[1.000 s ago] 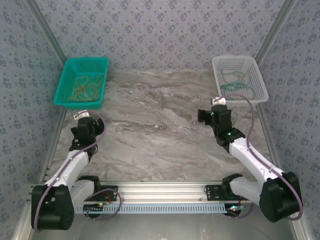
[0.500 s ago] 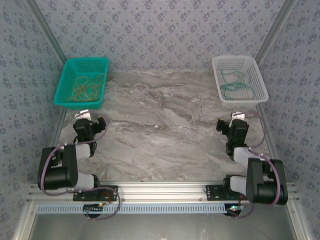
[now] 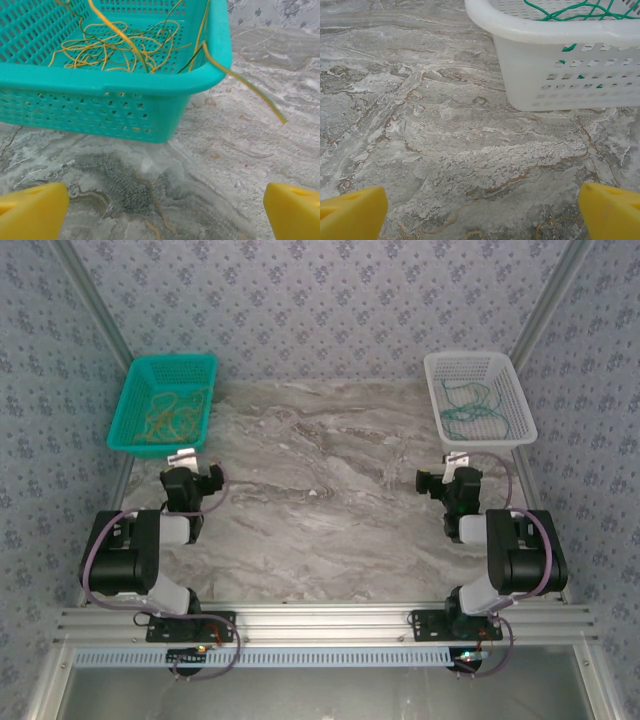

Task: Untangle the cables

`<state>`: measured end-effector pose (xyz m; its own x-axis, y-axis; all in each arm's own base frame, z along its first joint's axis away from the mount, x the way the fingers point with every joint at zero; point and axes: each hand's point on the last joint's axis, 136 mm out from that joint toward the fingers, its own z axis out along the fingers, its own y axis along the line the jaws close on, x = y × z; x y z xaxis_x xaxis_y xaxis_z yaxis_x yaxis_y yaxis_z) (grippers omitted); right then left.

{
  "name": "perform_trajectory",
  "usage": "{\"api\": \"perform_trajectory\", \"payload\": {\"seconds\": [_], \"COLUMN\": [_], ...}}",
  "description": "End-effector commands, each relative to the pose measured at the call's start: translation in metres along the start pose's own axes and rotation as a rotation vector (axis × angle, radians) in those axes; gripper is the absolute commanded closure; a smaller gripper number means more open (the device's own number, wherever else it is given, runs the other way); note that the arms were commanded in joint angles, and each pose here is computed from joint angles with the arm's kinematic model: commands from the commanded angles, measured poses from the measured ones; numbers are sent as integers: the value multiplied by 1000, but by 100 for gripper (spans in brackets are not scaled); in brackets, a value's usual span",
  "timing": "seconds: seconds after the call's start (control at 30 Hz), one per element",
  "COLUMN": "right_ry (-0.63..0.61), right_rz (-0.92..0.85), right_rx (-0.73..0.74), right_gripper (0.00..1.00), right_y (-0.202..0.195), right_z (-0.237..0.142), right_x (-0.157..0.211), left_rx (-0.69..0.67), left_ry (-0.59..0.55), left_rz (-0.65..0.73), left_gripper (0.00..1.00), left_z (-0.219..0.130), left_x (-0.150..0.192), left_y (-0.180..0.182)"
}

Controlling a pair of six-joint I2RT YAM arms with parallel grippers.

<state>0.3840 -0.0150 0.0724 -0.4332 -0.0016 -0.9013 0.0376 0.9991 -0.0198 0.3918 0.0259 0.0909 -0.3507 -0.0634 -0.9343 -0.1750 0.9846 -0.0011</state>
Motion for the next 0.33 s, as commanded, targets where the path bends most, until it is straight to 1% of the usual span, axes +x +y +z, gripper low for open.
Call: {"api": "perform_trajectory", "payload": {"seconds": [0.0, 0.23, 0.3], "right_ry": [-30, -26, -30], "right_rz": [-7, 0, -2], "right_rx": [21, 11, 13], "right_gripper": [0, 0, 0], "right_y": [-3, -3, -3], "right_z": [1, 2, 2], "right_x": [-11, -11, -12], "left_rx": [-22, -4, 32], "left_ry": [3, 9, 14], "left_rz": [19, 11, 25], "left_gripper": [1, 1, 1], "left_z": [1, 2, 3], "left_x": [-1, -1, 0], "left_y": [3, 3, -4]}}
